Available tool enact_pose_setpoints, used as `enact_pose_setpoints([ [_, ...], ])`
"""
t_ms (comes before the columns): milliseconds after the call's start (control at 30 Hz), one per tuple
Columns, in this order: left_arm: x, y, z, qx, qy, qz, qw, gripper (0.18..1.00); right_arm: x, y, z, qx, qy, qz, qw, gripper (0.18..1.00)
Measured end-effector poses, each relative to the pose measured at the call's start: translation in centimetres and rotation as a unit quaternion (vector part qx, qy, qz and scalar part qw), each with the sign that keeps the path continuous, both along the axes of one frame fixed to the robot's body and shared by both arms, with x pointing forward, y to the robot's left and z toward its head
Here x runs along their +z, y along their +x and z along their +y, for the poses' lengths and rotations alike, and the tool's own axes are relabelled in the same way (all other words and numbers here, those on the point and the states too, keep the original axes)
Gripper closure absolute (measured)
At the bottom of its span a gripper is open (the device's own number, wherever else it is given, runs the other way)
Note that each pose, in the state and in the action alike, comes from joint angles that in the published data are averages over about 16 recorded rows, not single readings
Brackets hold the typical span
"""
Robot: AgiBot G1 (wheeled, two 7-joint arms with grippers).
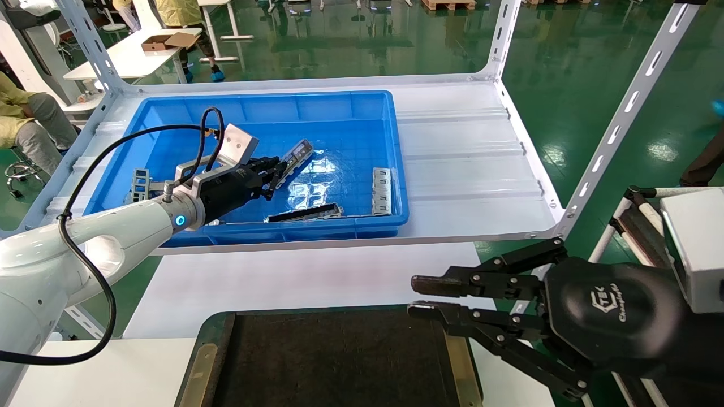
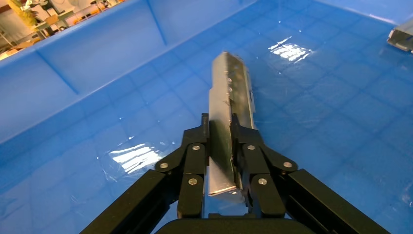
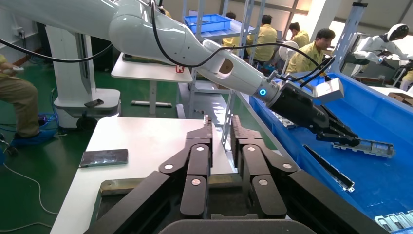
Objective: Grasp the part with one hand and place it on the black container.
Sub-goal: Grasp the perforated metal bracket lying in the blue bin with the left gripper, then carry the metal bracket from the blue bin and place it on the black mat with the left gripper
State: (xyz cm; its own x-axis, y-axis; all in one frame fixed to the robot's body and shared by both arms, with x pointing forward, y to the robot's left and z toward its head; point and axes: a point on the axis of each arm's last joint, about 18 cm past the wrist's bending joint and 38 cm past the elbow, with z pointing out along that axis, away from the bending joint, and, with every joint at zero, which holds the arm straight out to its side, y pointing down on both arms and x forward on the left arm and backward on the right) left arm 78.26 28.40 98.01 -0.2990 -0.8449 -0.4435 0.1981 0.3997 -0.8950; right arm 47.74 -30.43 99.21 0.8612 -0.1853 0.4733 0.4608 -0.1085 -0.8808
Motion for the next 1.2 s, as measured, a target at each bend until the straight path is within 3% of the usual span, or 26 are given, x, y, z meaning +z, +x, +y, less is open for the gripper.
enact_pose_setpoints([
  [367, 0.1, 0.0, 0.0, -0.002, 0.0, -0.001, 1.0, 0.942, 0.0, 0.0, 0.0, 0.0, 0.0, 0.0, 1.0, 0.96],
  [833, 3.5, -0.8, -0.4, -0.03, -0.029, -0.034, 0.9985, 0.954, 0.0, 0.0, 0.0, 0.0, 0.0, 0.0, 1.0, 0.988],
  [1200, 6.3, -3.2, -0.6, -0.109, -0.046, -0.066, 0.9908, 0.955, 0.0, 0.0, 0.0, 0.0, 0.0, 0.0, 1.0, 0.988],
])
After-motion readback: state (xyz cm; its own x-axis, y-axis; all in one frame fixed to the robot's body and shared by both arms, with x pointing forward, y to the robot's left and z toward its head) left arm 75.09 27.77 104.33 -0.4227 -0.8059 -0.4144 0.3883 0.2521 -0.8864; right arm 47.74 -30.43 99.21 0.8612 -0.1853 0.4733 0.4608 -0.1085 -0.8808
